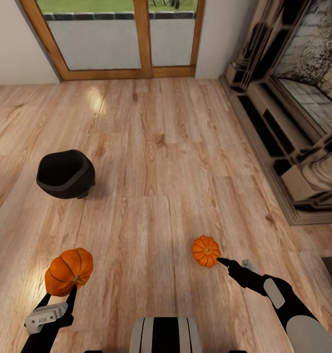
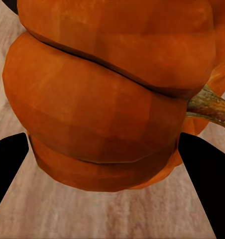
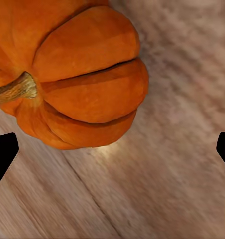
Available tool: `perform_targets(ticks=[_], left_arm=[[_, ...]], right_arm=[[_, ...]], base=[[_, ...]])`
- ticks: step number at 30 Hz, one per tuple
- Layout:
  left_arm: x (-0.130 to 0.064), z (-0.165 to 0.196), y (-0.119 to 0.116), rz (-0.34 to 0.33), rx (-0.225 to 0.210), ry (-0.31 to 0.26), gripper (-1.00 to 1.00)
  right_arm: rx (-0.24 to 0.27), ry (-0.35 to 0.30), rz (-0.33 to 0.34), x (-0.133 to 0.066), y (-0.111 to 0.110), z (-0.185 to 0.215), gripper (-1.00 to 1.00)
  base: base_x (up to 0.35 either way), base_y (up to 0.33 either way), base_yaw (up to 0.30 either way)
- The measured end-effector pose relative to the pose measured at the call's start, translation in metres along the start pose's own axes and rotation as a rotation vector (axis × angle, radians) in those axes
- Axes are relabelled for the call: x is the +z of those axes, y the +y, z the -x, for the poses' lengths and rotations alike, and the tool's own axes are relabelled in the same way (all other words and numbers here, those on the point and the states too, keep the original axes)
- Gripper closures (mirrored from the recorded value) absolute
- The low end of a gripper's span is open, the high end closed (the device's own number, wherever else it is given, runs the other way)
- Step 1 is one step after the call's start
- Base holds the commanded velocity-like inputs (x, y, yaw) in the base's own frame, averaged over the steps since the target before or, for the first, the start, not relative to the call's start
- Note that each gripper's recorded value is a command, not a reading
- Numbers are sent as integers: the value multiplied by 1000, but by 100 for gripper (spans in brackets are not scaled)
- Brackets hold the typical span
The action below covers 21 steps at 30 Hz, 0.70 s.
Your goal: Place each of the two pumpkins and all three candles from the living room inside a cabinet in the living room (use any cabinet), then make sure every cabinet is closed, and position the cauldron so it is next to a table in the living room.
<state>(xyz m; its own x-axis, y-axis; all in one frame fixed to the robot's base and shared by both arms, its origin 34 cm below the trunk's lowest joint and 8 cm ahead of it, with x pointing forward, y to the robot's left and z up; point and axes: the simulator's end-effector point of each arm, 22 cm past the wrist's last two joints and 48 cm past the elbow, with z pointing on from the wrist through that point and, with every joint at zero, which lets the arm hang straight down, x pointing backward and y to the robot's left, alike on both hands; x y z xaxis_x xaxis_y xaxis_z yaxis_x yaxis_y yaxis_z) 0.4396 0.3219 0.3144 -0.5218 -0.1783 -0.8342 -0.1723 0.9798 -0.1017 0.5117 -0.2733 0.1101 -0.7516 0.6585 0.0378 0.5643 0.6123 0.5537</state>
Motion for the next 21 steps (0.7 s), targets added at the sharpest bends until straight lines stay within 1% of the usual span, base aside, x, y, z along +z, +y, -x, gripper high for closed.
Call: perform_targets(ticks=[7, 21], left_arm=[[0, 0, 0, 0, 0, 0, 100], [0, 0, 0, 0, -1, 0, 100]], right_arm=[[0, 0, 0, 0, 0, 0, -100], [0, 0, -1, 0, 0, 0, -100]], base=[[117, 0, 0], [9, 0, 0]])
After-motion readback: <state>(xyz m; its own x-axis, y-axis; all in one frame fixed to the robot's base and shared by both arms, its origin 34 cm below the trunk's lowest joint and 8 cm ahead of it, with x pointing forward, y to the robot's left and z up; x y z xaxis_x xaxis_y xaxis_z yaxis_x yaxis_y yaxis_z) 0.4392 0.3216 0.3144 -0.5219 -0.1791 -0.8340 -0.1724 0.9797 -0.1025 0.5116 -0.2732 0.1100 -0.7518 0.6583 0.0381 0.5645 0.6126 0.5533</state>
